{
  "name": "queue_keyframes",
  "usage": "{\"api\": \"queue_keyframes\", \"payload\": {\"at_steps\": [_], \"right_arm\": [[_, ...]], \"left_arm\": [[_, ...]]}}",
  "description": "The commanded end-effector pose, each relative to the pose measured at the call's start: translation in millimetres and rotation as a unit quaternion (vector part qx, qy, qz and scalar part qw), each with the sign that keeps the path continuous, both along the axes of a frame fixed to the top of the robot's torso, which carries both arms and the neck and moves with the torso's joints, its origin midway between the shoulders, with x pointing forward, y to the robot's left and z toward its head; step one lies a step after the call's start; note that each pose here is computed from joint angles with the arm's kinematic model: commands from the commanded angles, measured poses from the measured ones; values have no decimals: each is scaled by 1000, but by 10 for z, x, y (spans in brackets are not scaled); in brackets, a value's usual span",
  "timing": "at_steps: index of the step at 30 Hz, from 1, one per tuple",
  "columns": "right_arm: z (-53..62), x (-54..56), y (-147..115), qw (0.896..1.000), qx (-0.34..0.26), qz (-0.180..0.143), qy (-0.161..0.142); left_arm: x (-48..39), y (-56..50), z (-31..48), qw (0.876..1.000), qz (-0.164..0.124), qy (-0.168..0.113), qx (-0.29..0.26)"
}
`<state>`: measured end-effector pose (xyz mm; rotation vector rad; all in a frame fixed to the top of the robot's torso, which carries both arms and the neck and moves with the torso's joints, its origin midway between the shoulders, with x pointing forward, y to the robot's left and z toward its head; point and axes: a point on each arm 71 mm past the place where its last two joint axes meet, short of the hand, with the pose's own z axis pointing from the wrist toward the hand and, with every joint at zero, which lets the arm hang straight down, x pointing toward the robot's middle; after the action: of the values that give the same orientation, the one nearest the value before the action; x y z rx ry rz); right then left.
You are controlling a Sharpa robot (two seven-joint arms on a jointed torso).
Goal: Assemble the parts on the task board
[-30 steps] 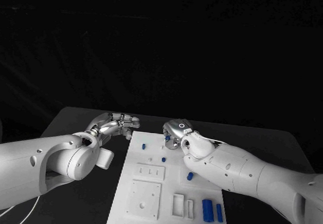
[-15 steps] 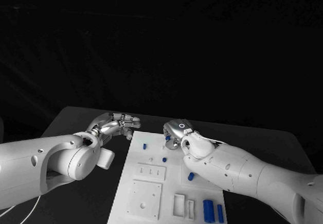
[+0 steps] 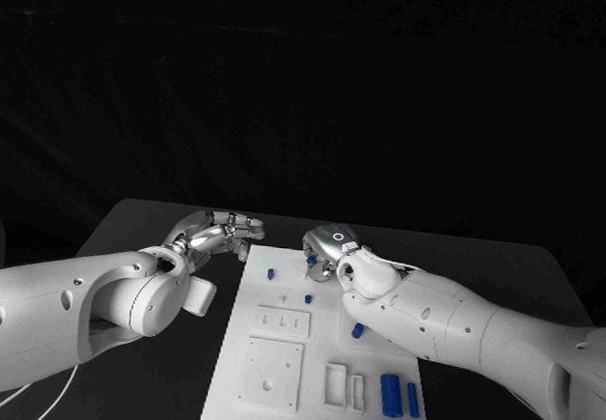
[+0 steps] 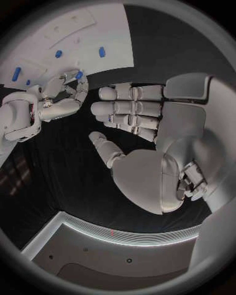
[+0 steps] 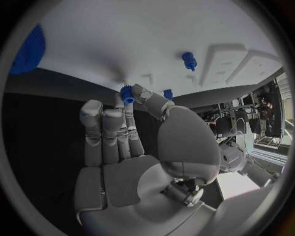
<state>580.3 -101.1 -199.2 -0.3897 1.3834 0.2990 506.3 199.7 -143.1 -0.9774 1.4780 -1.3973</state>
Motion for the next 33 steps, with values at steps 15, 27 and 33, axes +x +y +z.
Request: {"api": "queue_keyframes", "payload": {"at_steps": [15, 27, 33], "right_arm": [[-46, 31, -18, 1000, -6, -4, 9], [-57, 39, -10, 1000, -7, -4, 19], [-52, 48, -39, 1000, 1, -8, 18]], "left_arm": [[0, -24, 38, 1000, -3, -8, 0], [5, -32, 41, 1000, -3, -7, 0], [7, -24, 41, 1000, -2, -7, 0]]}}
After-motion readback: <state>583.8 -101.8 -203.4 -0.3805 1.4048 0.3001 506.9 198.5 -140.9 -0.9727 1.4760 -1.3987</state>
